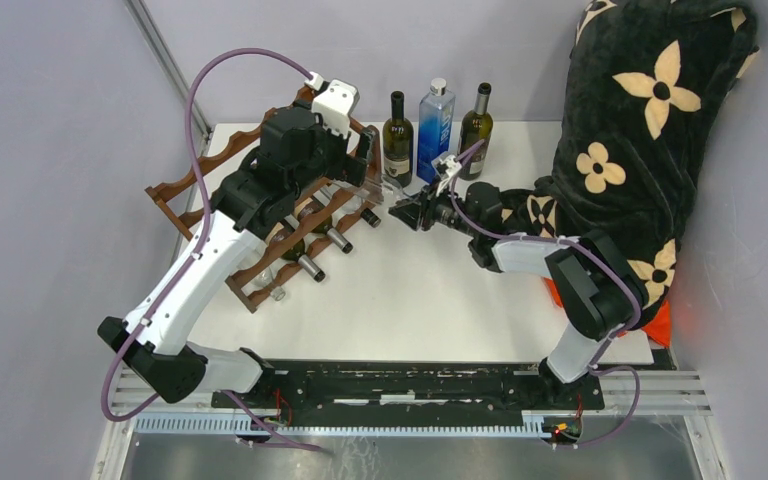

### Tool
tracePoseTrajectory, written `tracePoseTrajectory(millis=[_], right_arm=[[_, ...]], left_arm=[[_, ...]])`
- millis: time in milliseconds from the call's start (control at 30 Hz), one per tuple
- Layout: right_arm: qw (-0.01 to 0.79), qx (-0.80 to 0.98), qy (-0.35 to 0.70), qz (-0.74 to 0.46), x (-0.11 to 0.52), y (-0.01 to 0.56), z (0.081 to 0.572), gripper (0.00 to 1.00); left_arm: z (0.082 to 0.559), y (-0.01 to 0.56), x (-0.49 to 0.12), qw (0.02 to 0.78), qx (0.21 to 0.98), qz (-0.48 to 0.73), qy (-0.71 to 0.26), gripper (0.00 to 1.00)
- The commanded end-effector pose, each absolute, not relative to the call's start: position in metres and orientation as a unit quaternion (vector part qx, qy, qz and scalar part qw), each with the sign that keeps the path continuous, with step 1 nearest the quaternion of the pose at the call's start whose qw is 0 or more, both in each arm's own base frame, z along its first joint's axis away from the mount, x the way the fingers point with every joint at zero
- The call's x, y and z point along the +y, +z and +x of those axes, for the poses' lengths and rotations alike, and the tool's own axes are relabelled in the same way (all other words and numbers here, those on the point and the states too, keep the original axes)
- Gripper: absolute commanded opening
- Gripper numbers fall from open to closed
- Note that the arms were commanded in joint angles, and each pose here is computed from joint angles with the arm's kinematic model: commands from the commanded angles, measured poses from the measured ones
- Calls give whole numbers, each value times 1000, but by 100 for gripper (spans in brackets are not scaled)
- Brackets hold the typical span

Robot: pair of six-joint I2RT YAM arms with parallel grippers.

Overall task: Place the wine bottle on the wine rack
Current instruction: Place the wine bottle in the wine rack.

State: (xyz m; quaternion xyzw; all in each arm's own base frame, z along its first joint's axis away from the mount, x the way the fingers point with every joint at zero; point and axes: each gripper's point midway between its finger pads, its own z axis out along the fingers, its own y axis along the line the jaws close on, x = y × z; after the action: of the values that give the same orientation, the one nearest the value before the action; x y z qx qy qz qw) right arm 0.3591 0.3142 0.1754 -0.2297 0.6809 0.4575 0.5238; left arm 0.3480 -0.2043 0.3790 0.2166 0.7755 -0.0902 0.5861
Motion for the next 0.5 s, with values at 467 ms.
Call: tracePoseTrajectory(millis=[467], right_arm=[[625,580,498,-156,386,247,435,0]], left_arm=[[373,395,-183,617,764,185,-42,97]])
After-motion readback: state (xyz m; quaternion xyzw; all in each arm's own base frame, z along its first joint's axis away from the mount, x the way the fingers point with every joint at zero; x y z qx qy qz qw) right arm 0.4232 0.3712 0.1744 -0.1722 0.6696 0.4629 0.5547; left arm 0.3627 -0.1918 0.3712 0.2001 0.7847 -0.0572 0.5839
